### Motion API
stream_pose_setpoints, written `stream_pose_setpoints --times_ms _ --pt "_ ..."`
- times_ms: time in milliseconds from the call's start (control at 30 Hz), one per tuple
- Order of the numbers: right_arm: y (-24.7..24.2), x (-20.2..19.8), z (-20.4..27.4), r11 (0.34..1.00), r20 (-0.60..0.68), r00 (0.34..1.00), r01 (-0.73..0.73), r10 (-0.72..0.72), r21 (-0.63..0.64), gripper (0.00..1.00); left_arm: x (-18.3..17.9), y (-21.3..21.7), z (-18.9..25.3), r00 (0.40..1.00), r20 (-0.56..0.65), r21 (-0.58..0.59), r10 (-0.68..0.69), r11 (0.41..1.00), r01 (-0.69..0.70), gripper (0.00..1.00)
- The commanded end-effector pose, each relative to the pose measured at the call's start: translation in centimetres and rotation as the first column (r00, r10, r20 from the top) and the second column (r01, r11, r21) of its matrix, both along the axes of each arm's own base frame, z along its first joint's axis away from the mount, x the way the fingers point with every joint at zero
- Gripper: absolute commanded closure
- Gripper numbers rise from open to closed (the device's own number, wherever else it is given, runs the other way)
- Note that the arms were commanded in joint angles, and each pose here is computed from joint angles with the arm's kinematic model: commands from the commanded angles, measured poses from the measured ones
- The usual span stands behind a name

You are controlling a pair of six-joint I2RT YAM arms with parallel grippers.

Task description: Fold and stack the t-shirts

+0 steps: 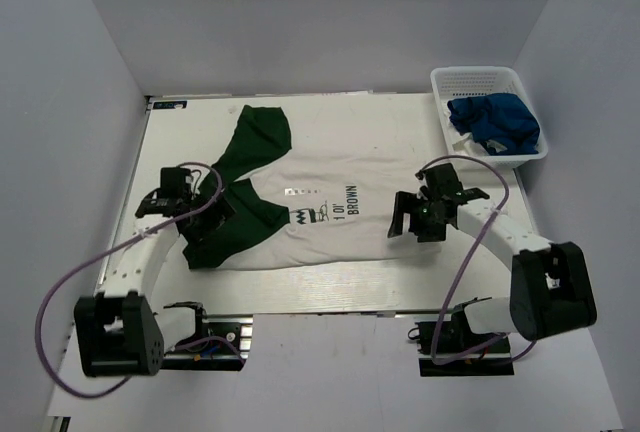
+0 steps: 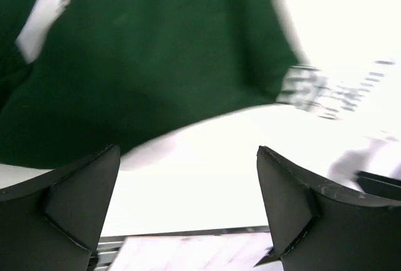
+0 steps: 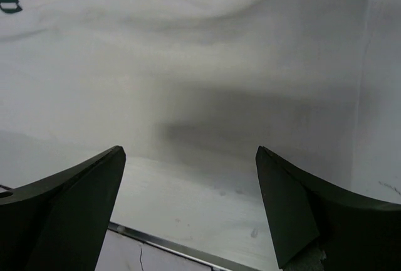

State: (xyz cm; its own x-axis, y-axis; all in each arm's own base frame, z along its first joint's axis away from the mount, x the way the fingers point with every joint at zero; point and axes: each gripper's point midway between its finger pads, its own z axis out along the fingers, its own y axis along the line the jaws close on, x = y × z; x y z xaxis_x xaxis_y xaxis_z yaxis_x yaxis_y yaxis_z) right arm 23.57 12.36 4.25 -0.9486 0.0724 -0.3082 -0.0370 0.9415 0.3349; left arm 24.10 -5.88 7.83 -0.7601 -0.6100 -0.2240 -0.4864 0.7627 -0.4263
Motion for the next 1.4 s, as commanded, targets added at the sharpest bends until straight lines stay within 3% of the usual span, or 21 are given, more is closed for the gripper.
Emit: stream_pose_setpoints --times_ms 0,167,333,500,667,933,1067,1167,1233,1367 --pt "-0.1 0.4 3.2 0.999 0.066 0.997 -0.050 0.050 -0.014 0.10 0.9 -1.0 4.9 0.990 0.134 -0.035 -0.050 0.998 0.055 0.00" --pt "1.1 3.1 5.3 0.998 0.176 0.984 -0.040 0.032 0.042 0.10 3.1 -2.6 3.6 0.988 0.119 -0.104 -0.095 0.989 0.108 0.00" --pt "0.4 2.3 3.9 1.000 0.127 0.992 -0.021 0.019 0.010 0.10 4.7 -4.1 1.0 0.986 0.059 -0.121 -0.159 0.979 0.165 0.00" --pt "0.4 2.3 3.4 1.000 0.122 0.993 -0.005 0.003 0.019 0.10 7.3 -6.4 0.9 0.971 0.114 -0.137 -0.212 0.964 0.227 0.00" --pt "-0.7 2.2 2.7 0.999 0.080 0.997 0.025 -0.021 -0.048 0.10 8.7 -7.5 -1.2 0.974 0.047 -0.134 -0.221 0.965 0.225 0.00" --pt "-1.4 2.9 3.0 0.996 0.084 0.996 0.031 -0.024 -0.089 0.10 10.9 -9.0 -2.3 0.970 0.056 -0.122 -0.235 0.963 0.240 0.00" --pt "-1.9 3.4 3.6 0.993 0.105 0.994 0.042 -0.030 -0.113 0.10 14.6 -9.2 -1.5 0.970 0.103 -0.094 -0.222 0.968 0.232 0.00" --pt "-1.9 3.6 4.0 0.993 0.118 0.992 0.047 -0.033 -0.111 0.10 19.7 -9.7 1.7 0.950 0.222 -0.065 -0.218 0.969 0.237 0.00" --pt "-1.9 3.7 4.5 0.993 0.137 0.990 0.053 -0.038 -0.106 0.10 21.6 -9.4 0.7 0.958 0.206 -0.034 -0.201 0.977 0.212 0.00" --pt "-2.3 4.0 5.2 0.991 0.160 0.986 0.070 -0.051 -0.116 0.10 25.7 -9.8 3.6 0.932 0.279 -0.014 -0.232 0.969 0.245 0.00"
